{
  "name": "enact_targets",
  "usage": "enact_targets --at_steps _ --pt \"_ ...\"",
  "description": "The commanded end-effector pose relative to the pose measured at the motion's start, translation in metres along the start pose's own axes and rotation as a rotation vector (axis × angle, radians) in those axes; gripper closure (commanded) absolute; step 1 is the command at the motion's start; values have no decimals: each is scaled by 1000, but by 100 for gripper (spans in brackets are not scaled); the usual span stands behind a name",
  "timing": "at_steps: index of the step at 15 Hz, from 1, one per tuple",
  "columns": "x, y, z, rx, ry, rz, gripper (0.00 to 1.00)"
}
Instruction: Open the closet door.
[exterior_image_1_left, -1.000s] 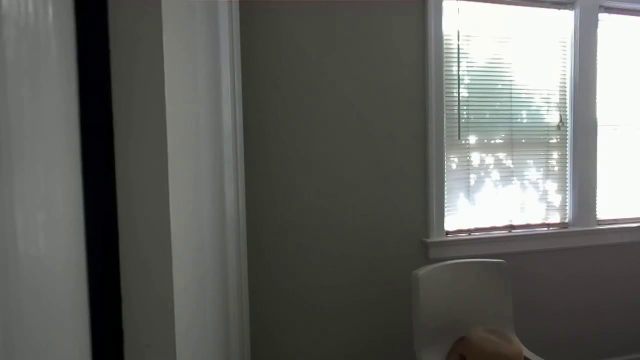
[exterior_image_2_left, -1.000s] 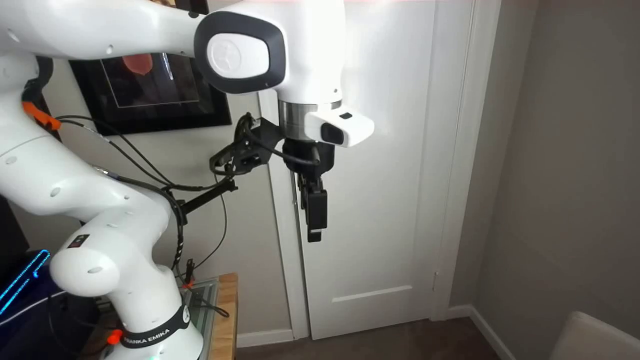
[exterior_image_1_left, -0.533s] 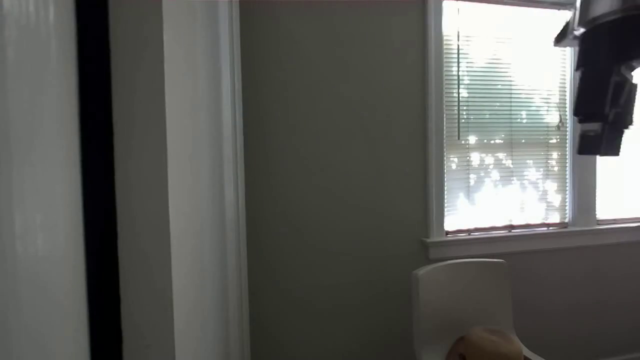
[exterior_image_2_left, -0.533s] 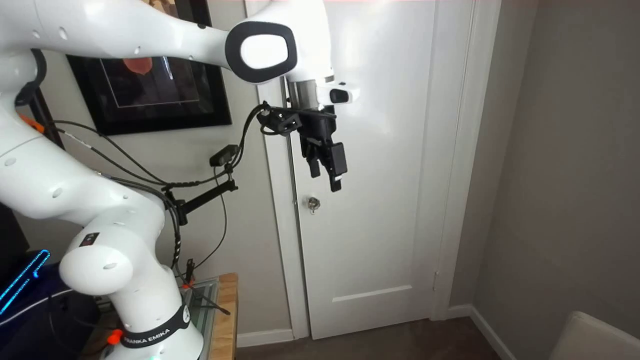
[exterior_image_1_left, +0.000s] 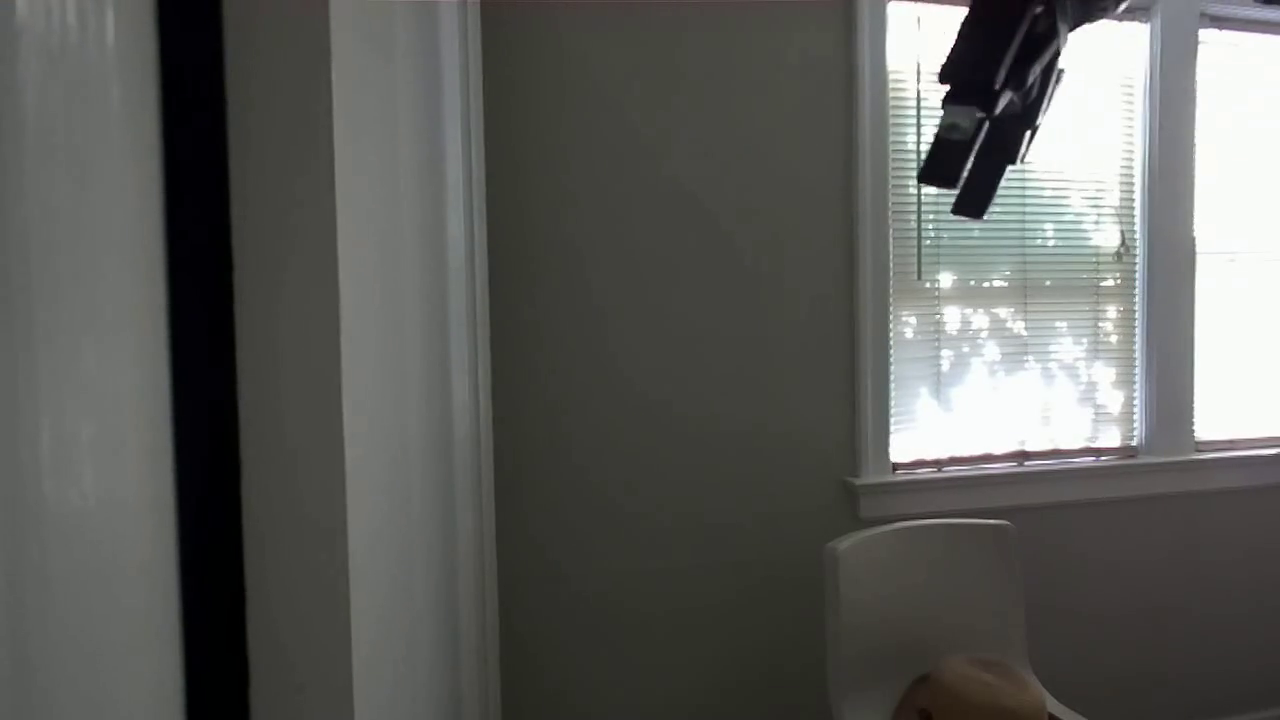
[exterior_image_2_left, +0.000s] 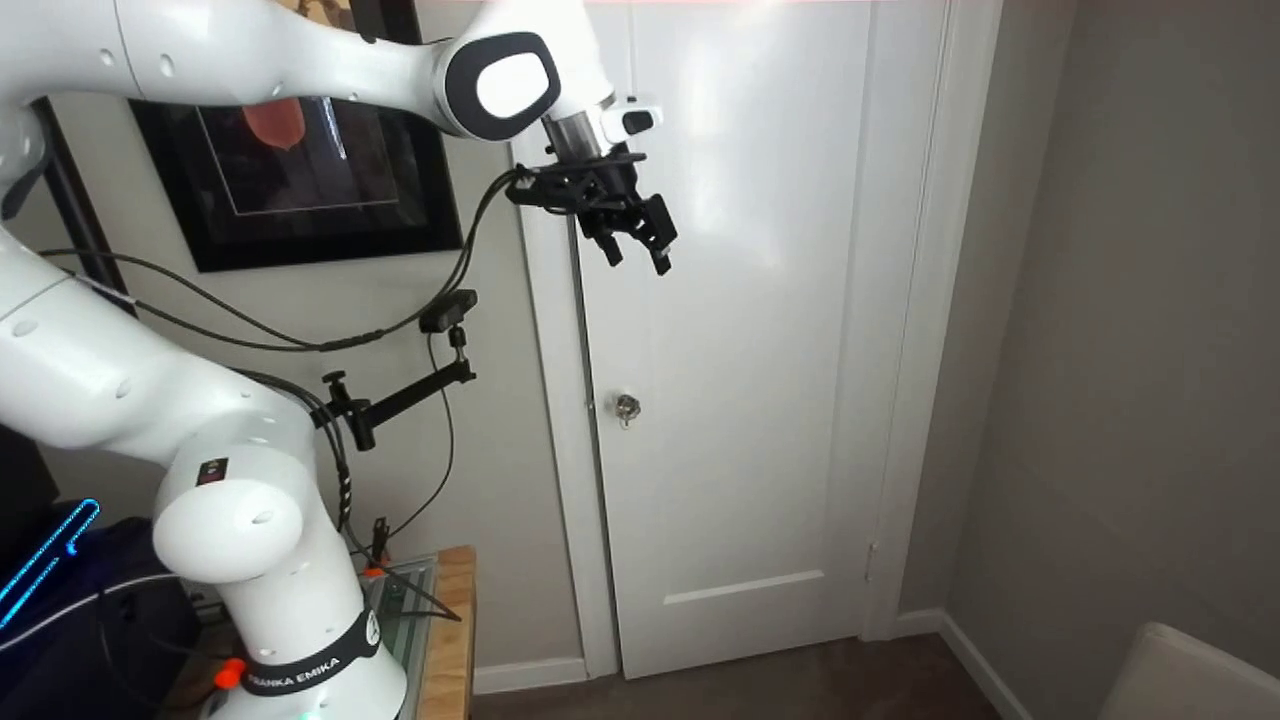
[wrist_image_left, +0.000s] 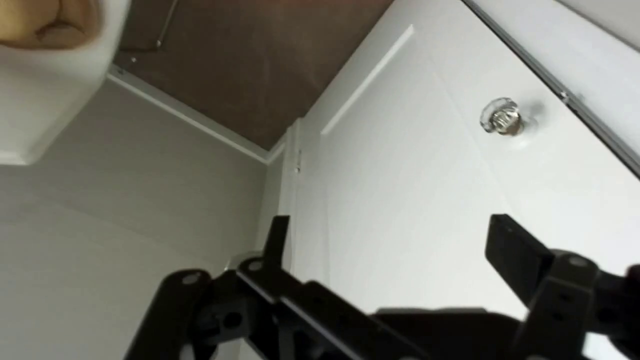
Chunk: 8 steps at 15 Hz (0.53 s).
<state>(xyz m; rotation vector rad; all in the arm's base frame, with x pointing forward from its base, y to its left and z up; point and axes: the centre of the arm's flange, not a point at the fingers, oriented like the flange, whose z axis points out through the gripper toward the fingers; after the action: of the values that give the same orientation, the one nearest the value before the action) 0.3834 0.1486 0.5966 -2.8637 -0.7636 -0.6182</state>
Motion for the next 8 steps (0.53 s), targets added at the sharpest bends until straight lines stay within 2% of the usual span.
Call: enact_targets --at_steps 1,2,4,8 --pt "22 -37 -17 98 51 -69 0" --pt "25 -48 -23 123 55 -77 0" --pt "30 -66 -30 138 121 -146 0" --pt "38 -89 -46 320 168 -233 0"
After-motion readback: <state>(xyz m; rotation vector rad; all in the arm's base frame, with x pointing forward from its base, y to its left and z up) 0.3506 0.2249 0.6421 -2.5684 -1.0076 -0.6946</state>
